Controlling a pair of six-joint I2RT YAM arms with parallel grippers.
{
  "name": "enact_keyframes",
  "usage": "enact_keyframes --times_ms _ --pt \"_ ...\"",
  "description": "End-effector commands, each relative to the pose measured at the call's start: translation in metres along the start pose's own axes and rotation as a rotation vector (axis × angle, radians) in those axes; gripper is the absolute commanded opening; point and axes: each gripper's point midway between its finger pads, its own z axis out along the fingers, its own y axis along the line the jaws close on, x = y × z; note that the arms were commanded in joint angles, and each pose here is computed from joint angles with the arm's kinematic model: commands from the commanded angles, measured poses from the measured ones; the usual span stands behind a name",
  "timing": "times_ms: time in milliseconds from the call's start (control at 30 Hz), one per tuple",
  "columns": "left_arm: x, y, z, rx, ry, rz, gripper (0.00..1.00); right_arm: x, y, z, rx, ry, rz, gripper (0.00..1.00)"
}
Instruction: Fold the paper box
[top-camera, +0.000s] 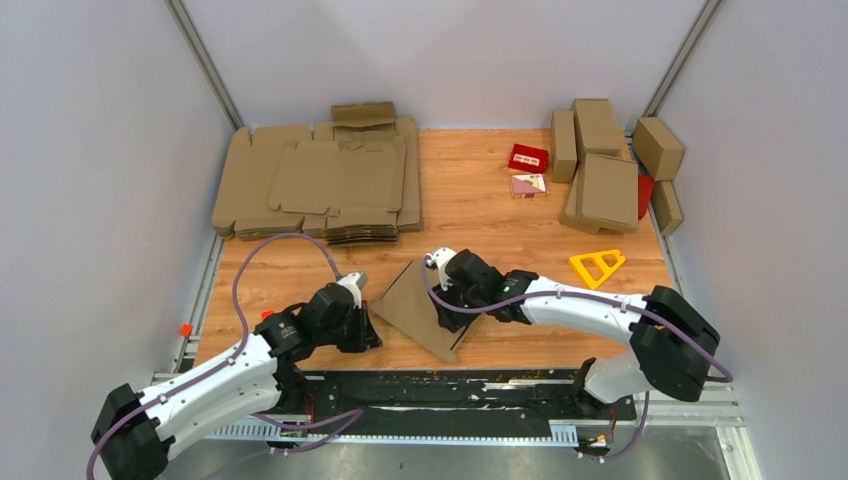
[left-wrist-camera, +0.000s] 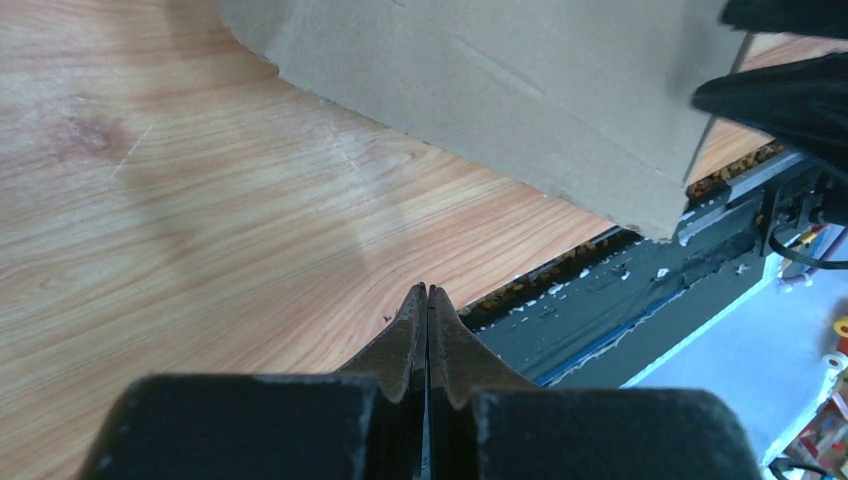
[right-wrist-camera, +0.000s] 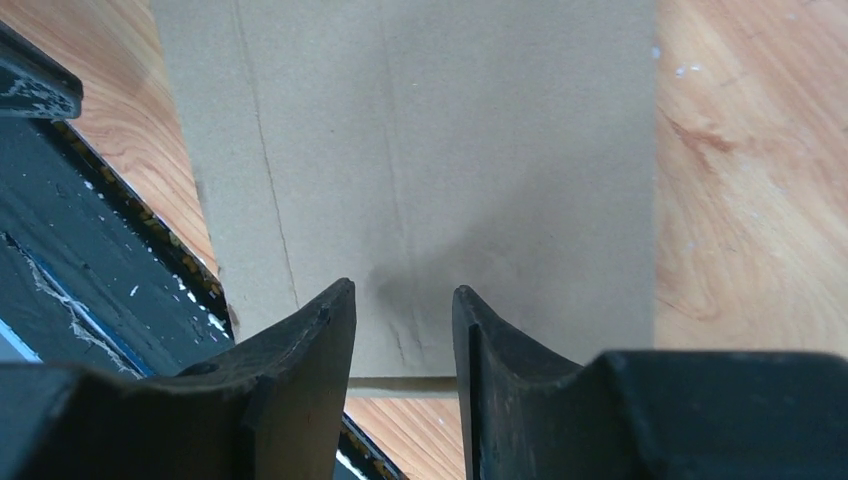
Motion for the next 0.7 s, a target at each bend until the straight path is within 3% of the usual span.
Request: enact_keyframes --times_ms 0,367,667 --pt "0.001 -0.009 0.011 0.054 -0.008 -0.015 0.0 -0.029 -0.018 -0.022 0.089 -0.074 0.02 0.38" --pt "-0.002 -0.009 0.027 0.094 -0.077 -0.035 0.0 -0.03 -0.065 0.001 0.102 -0.052 0.154 0.3" --pt "-0.006 -0.008 0.03 0.094 -0.101 -0.028 0.0 -0.013 -0.079 0.02 0.082 -0.005 0.19 0.31"
